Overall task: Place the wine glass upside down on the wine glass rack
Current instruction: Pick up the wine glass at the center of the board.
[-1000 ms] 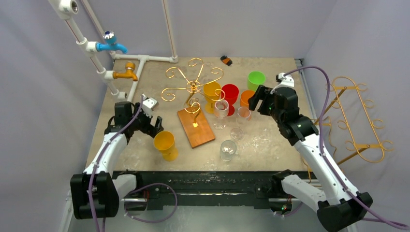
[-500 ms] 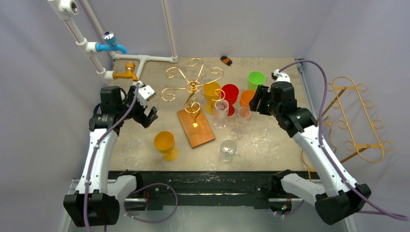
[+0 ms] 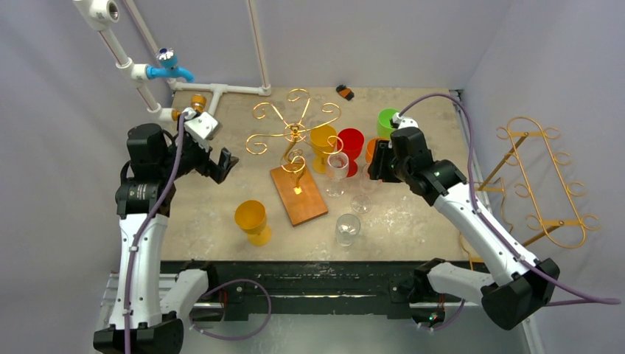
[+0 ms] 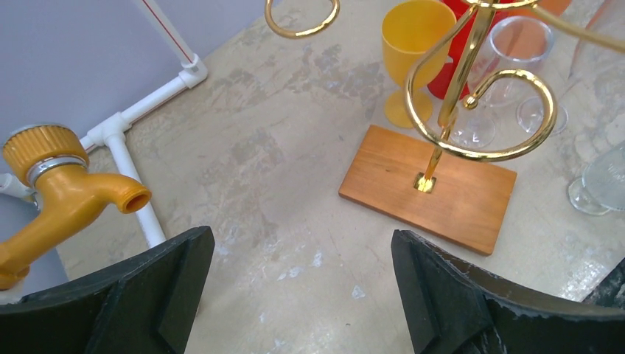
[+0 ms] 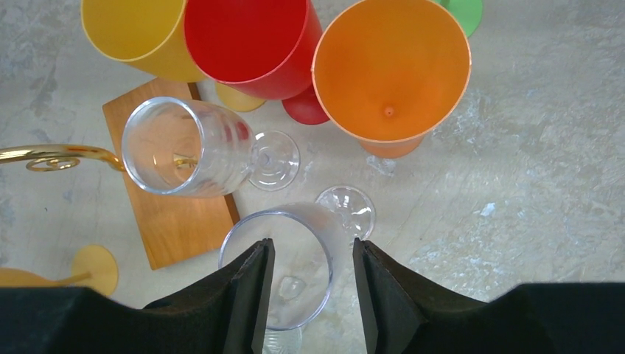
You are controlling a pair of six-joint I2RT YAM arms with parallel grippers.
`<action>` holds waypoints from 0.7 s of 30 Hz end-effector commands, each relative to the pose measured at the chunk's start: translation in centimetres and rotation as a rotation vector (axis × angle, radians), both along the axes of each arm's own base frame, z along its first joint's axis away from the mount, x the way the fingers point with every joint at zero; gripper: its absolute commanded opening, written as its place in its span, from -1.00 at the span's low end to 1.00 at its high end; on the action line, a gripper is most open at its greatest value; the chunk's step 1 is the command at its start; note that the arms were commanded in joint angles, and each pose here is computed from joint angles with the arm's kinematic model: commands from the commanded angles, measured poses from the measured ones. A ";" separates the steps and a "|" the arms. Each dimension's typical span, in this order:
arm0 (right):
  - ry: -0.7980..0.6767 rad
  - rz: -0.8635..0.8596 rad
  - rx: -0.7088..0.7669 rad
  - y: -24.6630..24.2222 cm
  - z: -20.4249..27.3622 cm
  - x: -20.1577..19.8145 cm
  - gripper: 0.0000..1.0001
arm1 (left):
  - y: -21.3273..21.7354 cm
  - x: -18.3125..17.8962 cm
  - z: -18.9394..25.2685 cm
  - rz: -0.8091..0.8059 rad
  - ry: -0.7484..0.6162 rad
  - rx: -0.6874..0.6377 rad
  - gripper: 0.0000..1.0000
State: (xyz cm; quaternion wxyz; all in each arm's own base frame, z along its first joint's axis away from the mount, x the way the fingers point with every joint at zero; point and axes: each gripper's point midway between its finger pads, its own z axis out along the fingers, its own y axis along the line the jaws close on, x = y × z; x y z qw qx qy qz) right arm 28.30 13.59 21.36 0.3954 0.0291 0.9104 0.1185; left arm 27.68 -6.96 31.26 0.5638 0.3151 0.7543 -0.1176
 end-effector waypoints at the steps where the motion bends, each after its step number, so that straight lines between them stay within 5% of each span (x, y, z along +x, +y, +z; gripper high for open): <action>1: -0.037 -0.016 -0.015 -0.7 1.4 -0.2 -0.03 | -0.4 -0.1 3.3 0.024 -0.038 -0.078 1.00; 10: -0.023 -0.022 -0.060 -1.6 1.1 -0.6 -1.00 | -2.1 -1.0 3.8 -0.073 0.038 -0.132 1.00; 21: -0.220 -0.029 -0.009 -3.5 12.8 -2.9 -1.00 | -4.6 -4.3 6.9 -0.232 0.040 -0.209 1.00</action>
